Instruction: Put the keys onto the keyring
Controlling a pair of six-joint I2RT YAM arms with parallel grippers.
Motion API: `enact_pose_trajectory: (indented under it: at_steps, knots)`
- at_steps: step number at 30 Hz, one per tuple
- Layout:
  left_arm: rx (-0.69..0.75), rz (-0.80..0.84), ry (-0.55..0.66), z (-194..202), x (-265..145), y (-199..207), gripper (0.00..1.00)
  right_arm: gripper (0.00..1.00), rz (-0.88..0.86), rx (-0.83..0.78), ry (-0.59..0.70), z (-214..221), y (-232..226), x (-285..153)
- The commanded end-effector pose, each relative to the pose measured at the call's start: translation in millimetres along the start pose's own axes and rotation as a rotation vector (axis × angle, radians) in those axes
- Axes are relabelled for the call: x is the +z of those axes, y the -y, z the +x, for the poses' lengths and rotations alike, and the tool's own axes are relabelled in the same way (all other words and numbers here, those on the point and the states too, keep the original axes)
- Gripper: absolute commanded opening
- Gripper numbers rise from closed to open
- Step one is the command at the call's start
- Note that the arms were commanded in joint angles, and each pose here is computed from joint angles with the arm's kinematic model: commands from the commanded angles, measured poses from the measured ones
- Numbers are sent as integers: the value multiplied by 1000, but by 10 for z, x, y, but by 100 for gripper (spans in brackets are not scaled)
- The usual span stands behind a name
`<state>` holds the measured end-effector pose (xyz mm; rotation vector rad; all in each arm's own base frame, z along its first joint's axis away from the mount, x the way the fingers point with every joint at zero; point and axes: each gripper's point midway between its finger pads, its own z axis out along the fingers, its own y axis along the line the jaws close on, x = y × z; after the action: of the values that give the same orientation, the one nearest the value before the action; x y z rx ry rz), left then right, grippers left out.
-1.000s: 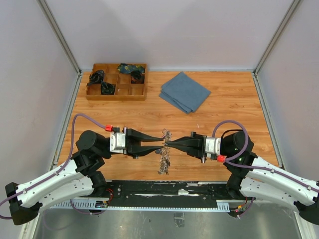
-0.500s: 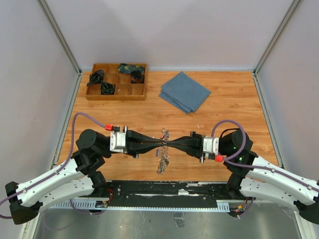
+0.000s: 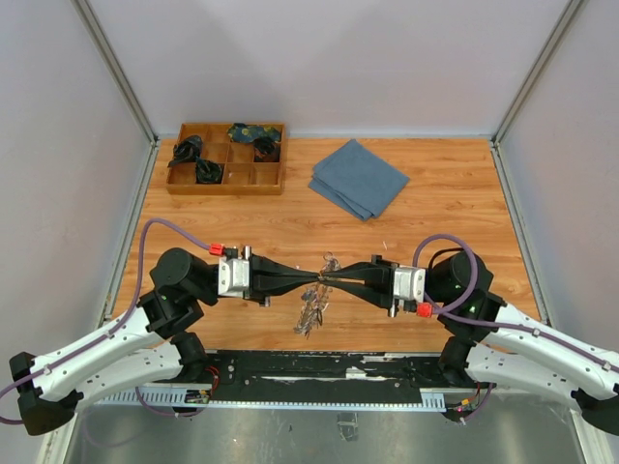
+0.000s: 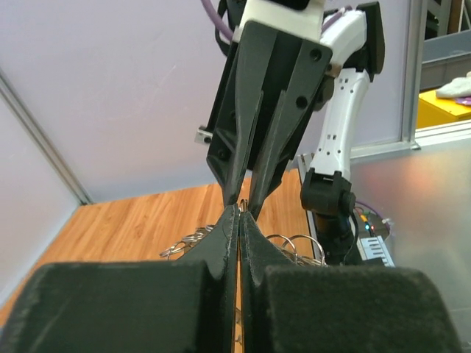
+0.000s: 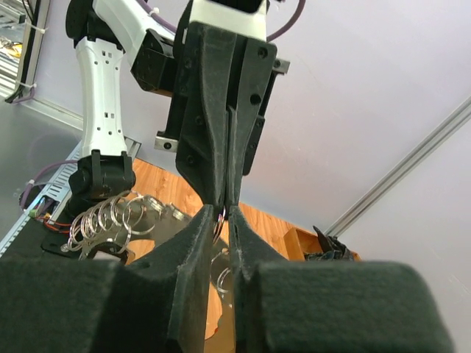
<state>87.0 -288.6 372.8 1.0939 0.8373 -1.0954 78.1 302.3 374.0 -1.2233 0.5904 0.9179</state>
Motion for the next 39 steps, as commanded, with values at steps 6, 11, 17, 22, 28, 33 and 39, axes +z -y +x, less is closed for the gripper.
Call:
enact_pose_trajectory:
  at_steps: [6,11,17,22,28,33,39]
  knots:
    - [43,-7,4,-81,-1,-41,0,14,19,-65,6,-213,72,-50]
    - [49,-8,14,-119,-8,-39,1,22,24,-67,-32,-143,66,-89]
    - [53,-9,17,-139,-19,-38,1,28,17,-44,-83,-37,20,-140]
    - [54,-10,19,-148,-19,-39,1,27,11,-25,-93,-2,-3,-142]
    - [55,-4,19,-149,-14,-32,0,20,3,-6,-100,33,-12,-110]
    - [51,7,21,-152,-12,-12,0,7,-5,6,-90,26,-12,-72]
    - [47,4,17,-131,-23,-9,4,1,13,17,-93,-19,36,-71]
